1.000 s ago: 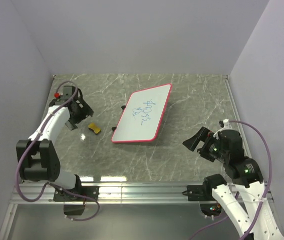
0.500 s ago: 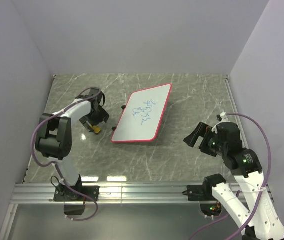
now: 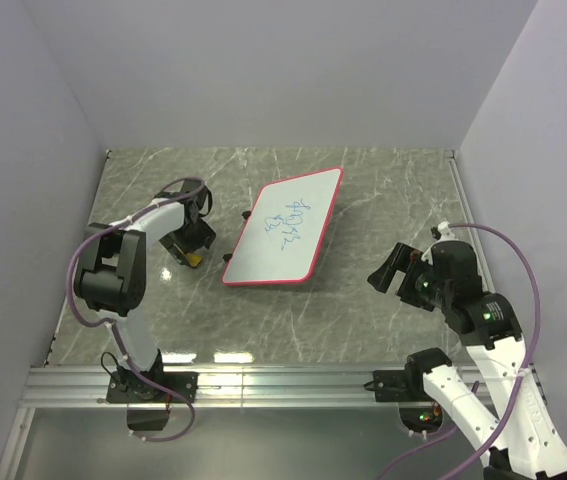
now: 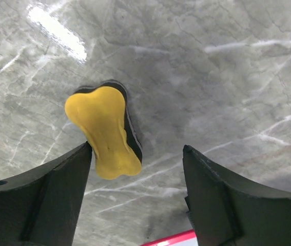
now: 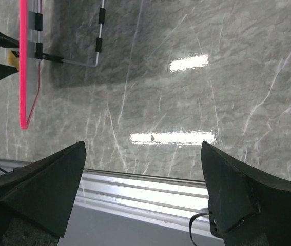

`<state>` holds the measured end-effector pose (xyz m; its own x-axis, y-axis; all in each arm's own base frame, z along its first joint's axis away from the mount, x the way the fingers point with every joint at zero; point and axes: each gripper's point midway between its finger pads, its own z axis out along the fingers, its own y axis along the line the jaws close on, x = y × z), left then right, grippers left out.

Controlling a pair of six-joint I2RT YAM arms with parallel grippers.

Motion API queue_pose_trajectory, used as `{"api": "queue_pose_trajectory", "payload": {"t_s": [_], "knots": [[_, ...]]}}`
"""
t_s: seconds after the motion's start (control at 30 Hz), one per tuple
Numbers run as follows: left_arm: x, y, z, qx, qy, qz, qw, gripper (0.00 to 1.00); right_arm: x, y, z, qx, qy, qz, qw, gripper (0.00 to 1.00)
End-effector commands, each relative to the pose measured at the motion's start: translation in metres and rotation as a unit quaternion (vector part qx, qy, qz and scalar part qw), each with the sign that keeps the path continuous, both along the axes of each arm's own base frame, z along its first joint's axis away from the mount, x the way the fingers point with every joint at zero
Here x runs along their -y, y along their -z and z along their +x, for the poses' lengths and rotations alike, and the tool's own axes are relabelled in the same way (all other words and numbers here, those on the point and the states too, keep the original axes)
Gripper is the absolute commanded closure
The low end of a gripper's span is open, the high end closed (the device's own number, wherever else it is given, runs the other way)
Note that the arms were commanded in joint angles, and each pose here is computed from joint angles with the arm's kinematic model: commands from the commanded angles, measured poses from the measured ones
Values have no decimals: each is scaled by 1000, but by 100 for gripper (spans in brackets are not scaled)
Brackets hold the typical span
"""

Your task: Erase the whiteboard

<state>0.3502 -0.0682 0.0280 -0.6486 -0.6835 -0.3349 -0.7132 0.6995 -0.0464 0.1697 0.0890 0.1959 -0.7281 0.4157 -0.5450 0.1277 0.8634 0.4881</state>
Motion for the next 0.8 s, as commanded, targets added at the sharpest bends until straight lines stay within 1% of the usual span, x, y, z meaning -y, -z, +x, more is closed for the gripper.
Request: {"api": "queue_pose_trajectory", "payload": {"t_s": [0.0,0.03,0.17,0.3,0.33,0.4,0.43,0.47,0.5,0.53,0.57,0.67,0.77], "knots": [[-10,-8,1,16,-23,9,1000,25,0,-9,8,20,-1,-3,1000,0],[-10,-8,3,19,-23,7,1000,28,0,-9,9,20,-2,-3,1000,0],[-15,-3,0,15,-26,7,1000,35,-2,-7,9,16,-5,-1,1000,0],[-19,2,1,17,-32,3,999,47,-1,-6,8,14,-6,-7,1000,0],[-20,2,1,18,-34,4,999,53,0,-6,8,14,-6,-9,1000,0],[-21,2,2,20,-37,4,999,63,-1,-7,8,12,-8,-11,1000,0],[-22,4,1,19,-38,4,999,72,0,-8,9,13,-7,-12,1000,0],[-22,3,2,21,-38,2,999,78,-1,-8,9,13,-8,-12,1000,0],[-23,4,2,19,-38,2,999,88,-1,-9,10,14,-10,-12,1000,0],[-24,4,1,18,-38,2,999,96,-2,-9,11,14,-10,-12,1000,0],[-23,5,0,17,-36,2,999,100,-3,-10,14,12,-10,-10,1000,0],[-21,1,1,21,-29,-4,999,100,-11,-22,23,17,-20,3,1000,0],[-12,-10,5,34,-13,-29,999,100,-25,-42,36,35,-44,25,998,0]]}}
